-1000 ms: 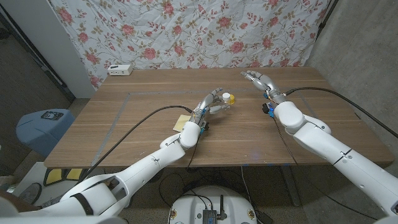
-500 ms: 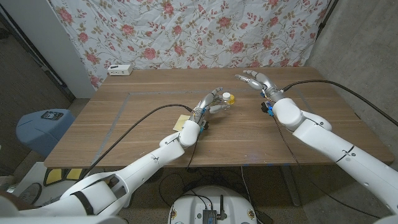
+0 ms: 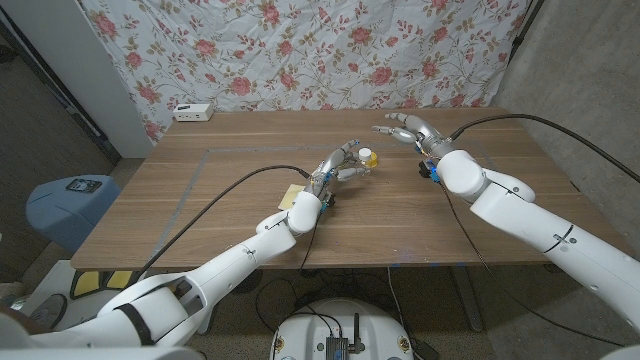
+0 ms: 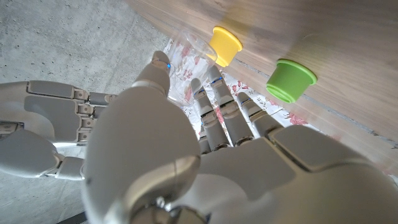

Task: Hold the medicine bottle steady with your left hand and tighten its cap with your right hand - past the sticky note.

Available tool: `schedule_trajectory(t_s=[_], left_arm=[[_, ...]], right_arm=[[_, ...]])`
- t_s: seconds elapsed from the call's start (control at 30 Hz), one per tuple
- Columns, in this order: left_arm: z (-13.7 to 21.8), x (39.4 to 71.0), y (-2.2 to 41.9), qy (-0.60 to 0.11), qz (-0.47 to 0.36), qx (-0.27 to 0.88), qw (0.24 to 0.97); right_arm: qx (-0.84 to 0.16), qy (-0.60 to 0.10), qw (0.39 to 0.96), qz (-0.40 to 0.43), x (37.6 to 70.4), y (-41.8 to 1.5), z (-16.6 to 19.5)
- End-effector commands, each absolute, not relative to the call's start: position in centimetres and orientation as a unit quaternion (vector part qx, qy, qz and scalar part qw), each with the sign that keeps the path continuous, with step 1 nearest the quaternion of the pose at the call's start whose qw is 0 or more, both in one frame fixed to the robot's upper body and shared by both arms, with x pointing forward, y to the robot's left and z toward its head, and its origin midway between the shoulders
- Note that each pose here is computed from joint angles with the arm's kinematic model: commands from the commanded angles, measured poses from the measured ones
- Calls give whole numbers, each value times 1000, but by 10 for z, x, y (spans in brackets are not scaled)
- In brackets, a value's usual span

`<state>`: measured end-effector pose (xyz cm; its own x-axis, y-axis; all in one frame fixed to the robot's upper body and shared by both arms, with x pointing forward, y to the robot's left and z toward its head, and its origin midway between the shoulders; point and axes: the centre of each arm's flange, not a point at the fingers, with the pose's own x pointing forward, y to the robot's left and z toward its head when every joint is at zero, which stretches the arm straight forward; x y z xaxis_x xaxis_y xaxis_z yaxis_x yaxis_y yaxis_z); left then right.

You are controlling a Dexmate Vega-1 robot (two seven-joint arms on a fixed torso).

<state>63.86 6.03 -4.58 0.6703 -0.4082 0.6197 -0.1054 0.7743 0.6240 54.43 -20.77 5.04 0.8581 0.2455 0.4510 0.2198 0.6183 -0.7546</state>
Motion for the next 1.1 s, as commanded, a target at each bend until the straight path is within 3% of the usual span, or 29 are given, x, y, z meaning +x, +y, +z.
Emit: schedule_trajectory(t_s=[0.03, 1.1], left_arm=[[-43, 642, 59, -398, -93, 328, 852], [-43, 645, 53, -400, -88, 337, 848]], right_arm=[[-477, -241, 845, 13, 538, -202, 62], [-577, -160, 801, 22, 535, -183, 79]])
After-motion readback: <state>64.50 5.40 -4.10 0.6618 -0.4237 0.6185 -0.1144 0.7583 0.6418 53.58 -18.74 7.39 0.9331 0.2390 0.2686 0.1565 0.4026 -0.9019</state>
